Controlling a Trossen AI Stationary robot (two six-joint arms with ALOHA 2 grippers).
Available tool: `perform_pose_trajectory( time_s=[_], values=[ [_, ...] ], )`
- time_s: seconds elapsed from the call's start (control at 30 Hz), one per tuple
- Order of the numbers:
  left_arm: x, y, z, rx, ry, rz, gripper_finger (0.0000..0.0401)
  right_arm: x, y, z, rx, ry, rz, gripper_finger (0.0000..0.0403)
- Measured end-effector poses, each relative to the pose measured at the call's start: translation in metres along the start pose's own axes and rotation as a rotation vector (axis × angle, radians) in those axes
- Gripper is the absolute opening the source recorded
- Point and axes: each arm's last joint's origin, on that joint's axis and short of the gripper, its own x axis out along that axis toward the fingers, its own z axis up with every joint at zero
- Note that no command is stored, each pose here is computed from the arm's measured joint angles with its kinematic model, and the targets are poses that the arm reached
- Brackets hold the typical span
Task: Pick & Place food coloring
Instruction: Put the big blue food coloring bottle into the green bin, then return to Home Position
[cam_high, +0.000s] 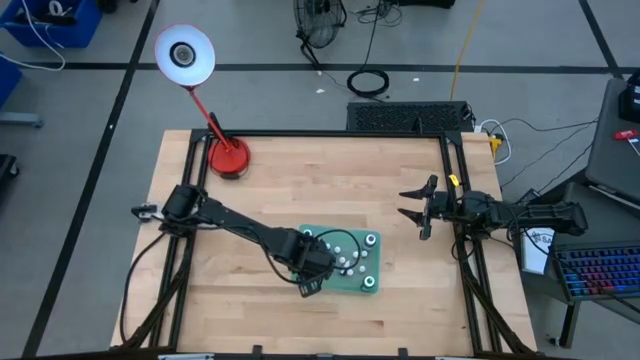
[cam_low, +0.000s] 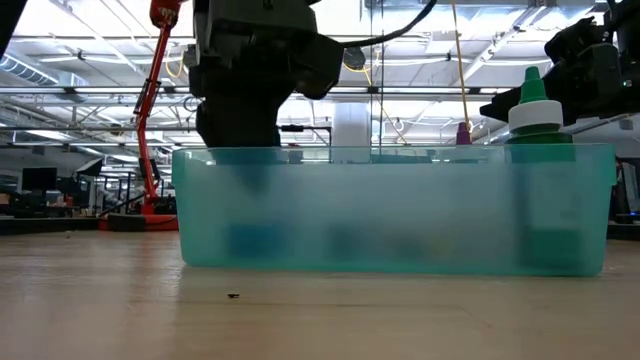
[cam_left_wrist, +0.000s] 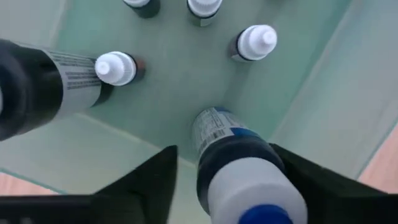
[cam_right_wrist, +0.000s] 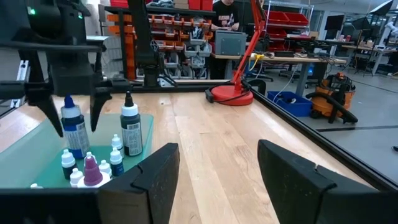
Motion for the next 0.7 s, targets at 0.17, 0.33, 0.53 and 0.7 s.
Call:
perform_pose_trajectory(
  time_s=[0.17, 0.33, 0.53, 0.7],
  values=[
    [-0.007, 0.002, 0.003, -0.007, -0.019, -0.021, 0.0303, 0.000, 0.000, 0.000, 0.000, 0.000, 0.000, 0.0205],
    [-0.038, 0.008, 0.002, 0.005, -0.075, -0.064, 0.0343, 0.000, 0.000, 0.000, 0.000, 0.000, 0.000, 0.0205],
    [-0.117, 0.036, -0.019, 0.252, -0.148, -0.113, 0.0362, 0.000, 0.000, 0.000, 0.000, 0.000, 0.000, 0.0206],
    [-0.185, 0.072, -0.058, 0.214, -0.188, -0.128, 0.0365, 0.000, 0.000, 0.000, 0.000, 0.000, 0.000, 0.0204]
  ],
)
